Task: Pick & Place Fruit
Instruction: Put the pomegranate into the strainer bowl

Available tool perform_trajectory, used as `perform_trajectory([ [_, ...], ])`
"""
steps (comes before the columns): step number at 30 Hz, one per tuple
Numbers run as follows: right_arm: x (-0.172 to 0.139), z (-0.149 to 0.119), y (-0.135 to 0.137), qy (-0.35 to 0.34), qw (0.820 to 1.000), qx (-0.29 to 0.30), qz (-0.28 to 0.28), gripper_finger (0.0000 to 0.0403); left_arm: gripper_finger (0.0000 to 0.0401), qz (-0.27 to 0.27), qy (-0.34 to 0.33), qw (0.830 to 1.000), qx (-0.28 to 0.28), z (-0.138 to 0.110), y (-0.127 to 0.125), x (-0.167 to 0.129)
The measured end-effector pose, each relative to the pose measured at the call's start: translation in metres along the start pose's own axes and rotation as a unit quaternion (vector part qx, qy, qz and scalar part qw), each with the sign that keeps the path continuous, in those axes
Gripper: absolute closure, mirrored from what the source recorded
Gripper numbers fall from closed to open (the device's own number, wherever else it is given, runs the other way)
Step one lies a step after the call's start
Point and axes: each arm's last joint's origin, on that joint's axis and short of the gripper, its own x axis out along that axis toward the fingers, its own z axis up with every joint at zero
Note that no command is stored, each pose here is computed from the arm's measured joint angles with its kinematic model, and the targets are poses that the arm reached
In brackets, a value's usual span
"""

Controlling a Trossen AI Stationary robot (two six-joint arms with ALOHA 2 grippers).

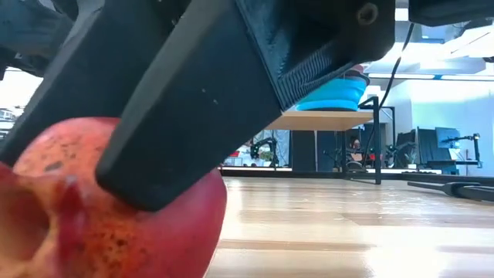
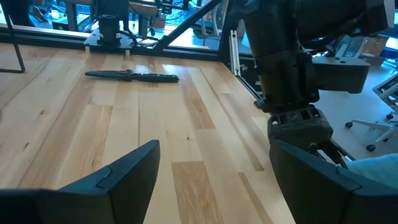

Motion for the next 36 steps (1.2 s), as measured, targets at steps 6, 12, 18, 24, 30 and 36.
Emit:
perform_trajectory([
  [6, -0.002, -0.002, -0.001, 0.019, 0.997, 0.074, -0.019, 0.0228, 0.0105, 0.0, 0.0, 1.0, 0.0, 0.0, 0.0, 0.0],
  [12, -0.02, -0.014, -0.006, 0.084, 0.972, 0.214, -0.04, 0.0224, 0.0105, 0.0, 0.0, 1.0, -0.008, 0.0, 0.0, 0.0],
  [18, -0.036, -0.036, -0.012, 0.178, 0.935, 0.3, -0.061, 0.0231, 0.0105, 0.0, 0.0, 1.0, -0.008, 0.0, 0.0, 0.0],
  [24, -0.045, -0.053, -0.033, 0.187, 0.903, 0.377, -0.085, 0.0226, 0.0105, 0.001, 0.0, 1.0, -0.007, 0.0, 0.0, 0.0],
  [30, -0.046, -0.075, -0.052, 0.196, 0.883, 0.42, -0.079, 0.0199, 0.0105, 0.001, 0.0, 1.0, -0.007, 0.0, 0.0, 0.0],
  [36, -0.049, -0.079, -0.057, 0.197, 0.887, 0.412, -0.076, 0.0155, 0.0105, 0.001, 0.0, 1.0, -0.008, 0.0, 0.0, 0.0],
])
